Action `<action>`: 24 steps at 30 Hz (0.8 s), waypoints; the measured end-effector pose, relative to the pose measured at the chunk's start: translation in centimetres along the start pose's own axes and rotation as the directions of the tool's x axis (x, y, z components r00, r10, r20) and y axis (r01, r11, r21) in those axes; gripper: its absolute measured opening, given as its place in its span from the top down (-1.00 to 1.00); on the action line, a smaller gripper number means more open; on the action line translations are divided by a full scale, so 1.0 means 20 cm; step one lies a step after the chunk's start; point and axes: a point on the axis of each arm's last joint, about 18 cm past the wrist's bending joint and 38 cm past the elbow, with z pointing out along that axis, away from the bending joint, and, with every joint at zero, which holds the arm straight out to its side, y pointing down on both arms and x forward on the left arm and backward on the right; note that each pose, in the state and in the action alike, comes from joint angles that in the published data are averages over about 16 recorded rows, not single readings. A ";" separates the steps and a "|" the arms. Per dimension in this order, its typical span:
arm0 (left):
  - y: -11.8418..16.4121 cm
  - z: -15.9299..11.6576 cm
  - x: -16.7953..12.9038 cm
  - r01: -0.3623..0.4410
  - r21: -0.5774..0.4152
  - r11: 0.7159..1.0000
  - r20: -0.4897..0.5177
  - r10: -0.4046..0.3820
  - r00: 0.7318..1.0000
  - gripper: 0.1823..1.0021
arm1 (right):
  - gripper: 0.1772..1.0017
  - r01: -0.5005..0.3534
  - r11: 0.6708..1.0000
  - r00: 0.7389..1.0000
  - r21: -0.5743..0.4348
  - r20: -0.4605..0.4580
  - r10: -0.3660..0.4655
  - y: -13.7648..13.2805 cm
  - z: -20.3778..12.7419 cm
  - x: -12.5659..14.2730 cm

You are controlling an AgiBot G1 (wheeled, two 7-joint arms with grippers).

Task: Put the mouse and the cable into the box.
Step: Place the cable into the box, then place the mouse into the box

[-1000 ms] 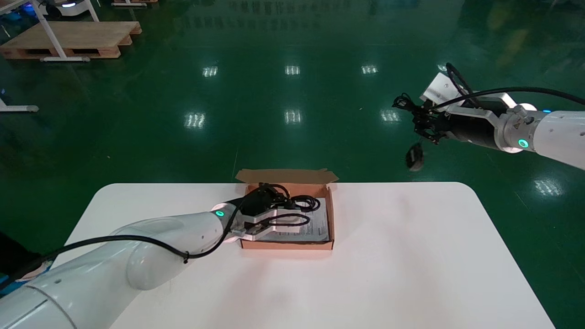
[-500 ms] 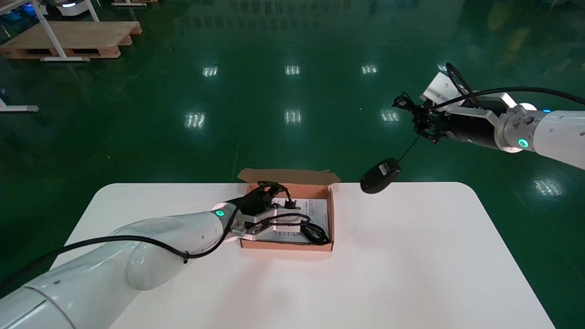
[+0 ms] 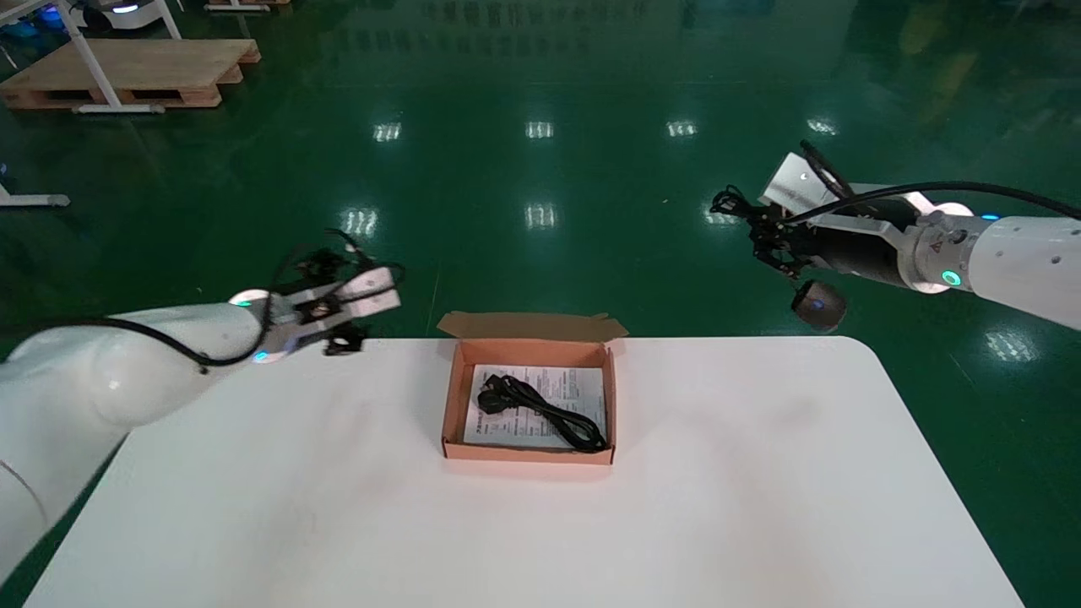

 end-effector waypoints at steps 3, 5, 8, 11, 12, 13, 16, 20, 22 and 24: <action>0.09 -0.01 -0.06 0.028 -0.060 0.998 0.020 -0.026 0.999 -0.63 | 0.85 0.022 1.000 0.999 0.021 0.037 -0.023 -0.06 0.03 -0.06; 0.14 -0.01 -0.08 0.037 -0.091 0.995 0.031 -0.034 0.999 -0.71 | 0.85 0.038 0.998 0.997 0.043 0.065 -0.041 -0.12 0.06 -0.10; 0.17 -0.02 -0.10 0.040 -0.120 0.992 0.040 -0.036 0.999 -0.80 | 0.85 0.067 0.994 0.991 0.089 0.112 -0.077 -0.23 0.11 -0.19; 0.18 -0.01 -0.10 0.041 -0.130 0.991 0.044 -0.036 0.998 -0.88 | 0.85 0.097 0.984 0.981 0.147 0.155 -0.120 -0.36 0.16 -0.28; 0.18 -0.01 -0.10 0.041 -0.131 0.990 0.044 -0.036 0.998 -0.89 | 0.85 0.106 0.980 0.977 0.167 0.168 -0.135 -0.41 0.17 -0.32; 0.18 -0.01 -0.10 0.041 -0.132 0.990 0.044 -0.036 0.998 -0.91 | 0.85 0.116 0.976 0.972 0.186 0.181 -0.150 -0.45 0.18 -0.35; 0.17 -0.01 -0.10 0.042 -0.133 0.990 0.045 -0.036 0.998 -0.96 | 0.85 0.141 0.960 0.957 0.240 0.214 -0.194 -0.57 0.22 -0.45; 0.17 -0.01 -0.10 0.042 -0.135 0.990 0.045 -0.036 0.998 -0.98 | 0.85 0.177 0.939 0.937 0.296 0.243 -0.253 -0.69 0.26 -0.58; 0.17 -0.01 -0.10 0.042 -0.135 0.990 0.045 -0.036 0.998 -0.99 | 0.85 0.193 0.930 0.928 0.312 0.251 -0.277 -0.73 0.27 -0.64; 0.17 -0.01 -0.10 0.042 -0.136 0.990 0.045 -0.036 0.998 -1.00 | 0.85 0.209 0.925 0.921 0.318 0.255 -0.296 -0.75 0.29 -0.68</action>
